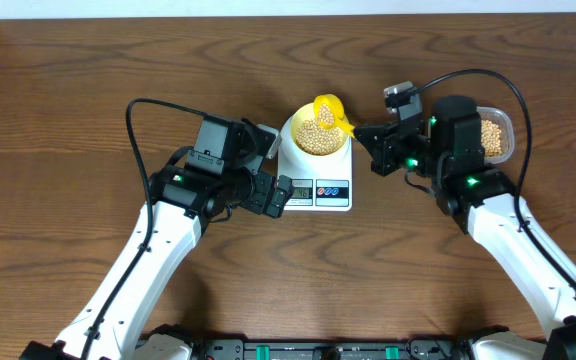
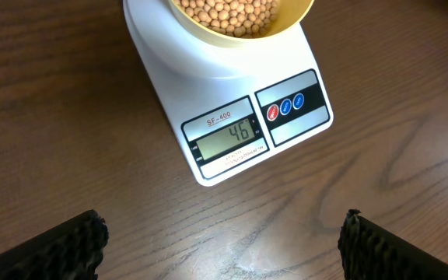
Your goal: Scoop item into bowl and weigh 50g on scale
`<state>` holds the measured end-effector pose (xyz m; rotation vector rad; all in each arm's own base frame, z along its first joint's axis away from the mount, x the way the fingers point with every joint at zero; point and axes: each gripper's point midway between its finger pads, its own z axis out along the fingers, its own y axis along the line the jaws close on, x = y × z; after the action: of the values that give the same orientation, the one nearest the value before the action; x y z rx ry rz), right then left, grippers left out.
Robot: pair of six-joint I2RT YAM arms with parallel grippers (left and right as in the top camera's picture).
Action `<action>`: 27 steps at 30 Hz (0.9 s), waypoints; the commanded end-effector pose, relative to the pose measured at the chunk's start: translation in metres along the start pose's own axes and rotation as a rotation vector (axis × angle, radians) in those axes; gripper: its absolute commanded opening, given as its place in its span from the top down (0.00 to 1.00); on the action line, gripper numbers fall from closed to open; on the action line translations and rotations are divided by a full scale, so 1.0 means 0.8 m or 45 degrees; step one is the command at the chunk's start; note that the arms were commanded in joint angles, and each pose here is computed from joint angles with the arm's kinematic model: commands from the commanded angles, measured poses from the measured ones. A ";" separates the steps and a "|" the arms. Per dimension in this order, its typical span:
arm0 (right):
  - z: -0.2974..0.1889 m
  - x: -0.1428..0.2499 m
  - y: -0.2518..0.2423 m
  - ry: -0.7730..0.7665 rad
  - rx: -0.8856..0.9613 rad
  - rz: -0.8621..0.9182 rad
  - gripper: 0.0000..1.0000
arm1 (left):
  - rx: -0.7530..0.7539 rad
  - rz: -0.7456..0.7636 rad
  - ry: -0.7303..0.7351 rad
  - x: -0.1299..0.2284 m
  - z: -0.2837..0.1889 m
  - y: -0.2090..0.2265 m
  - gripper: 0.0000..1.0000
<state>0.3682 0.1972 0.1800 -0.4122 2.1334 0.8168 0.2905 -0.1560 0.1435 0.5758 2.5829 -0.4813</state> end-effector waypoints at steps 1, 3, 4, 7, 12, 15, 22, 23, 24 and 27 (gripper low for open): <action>0.002 -0.004 -0.006 -0.014 0.074 -0.101 0.99 | 0.006 0.021 0.001 -0.002 0.001 -0.001 0.03; 0.002 -0.004 -0.006 -0.011 0.074 -0.100 0.99 | 0.006 0.021 0.001 -0.002 0.001 -0.001 0.03; 0.002 -0.003 -0.006 -0.010 0.075 -0.100 0.99 | 0.006 0.021 0.001 -0.002 0.001 -0.001 0.03; 0.003 0.001 -0.004 0.007 0.072 -0.150 0.99 | 0.006 0.021 0.001 -0.002 0.001 -0.001 0.03; 0.006 0.003 0.001 0.016 0.062 -0.186 0.99 | 0.006 0.021 0.001 -0.002 0.001 -0.001 0.03; 0.009 0.007 0.005 0.030 0.053 -0.226 0.99 | 0.006 0.021 0.001 -0.002 0.001 -0.001 0.02; 0.010 0.007 0.005 0.028 0.056 -0.157 0.99 | 0.006 0.021 0.001 -0.002 0.001 -0.001 0.03; 0.010 0.007 0.005 0.028 0.055 -0.149 0.99 | 0.006 0.021 0.001 -0.002 0.001 -0.001 0.03; 0.010 0.007 0.005 0.028 0.054 -0.132 0.99 | 0.006 0.021 0.001 -0.002 0.001 -0.001 0.03; 0.010 0.007 0.006 0.025 0.051 -0.129 0.99 | 0.006 0.021 0.001 -0.002 0.001 -0.001 0.03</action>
<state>0.3657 0.2030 0.1734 -0.5212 2.1199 0.7001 0.2905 -0.1560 0.1435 0.5758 2.5829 -0.4813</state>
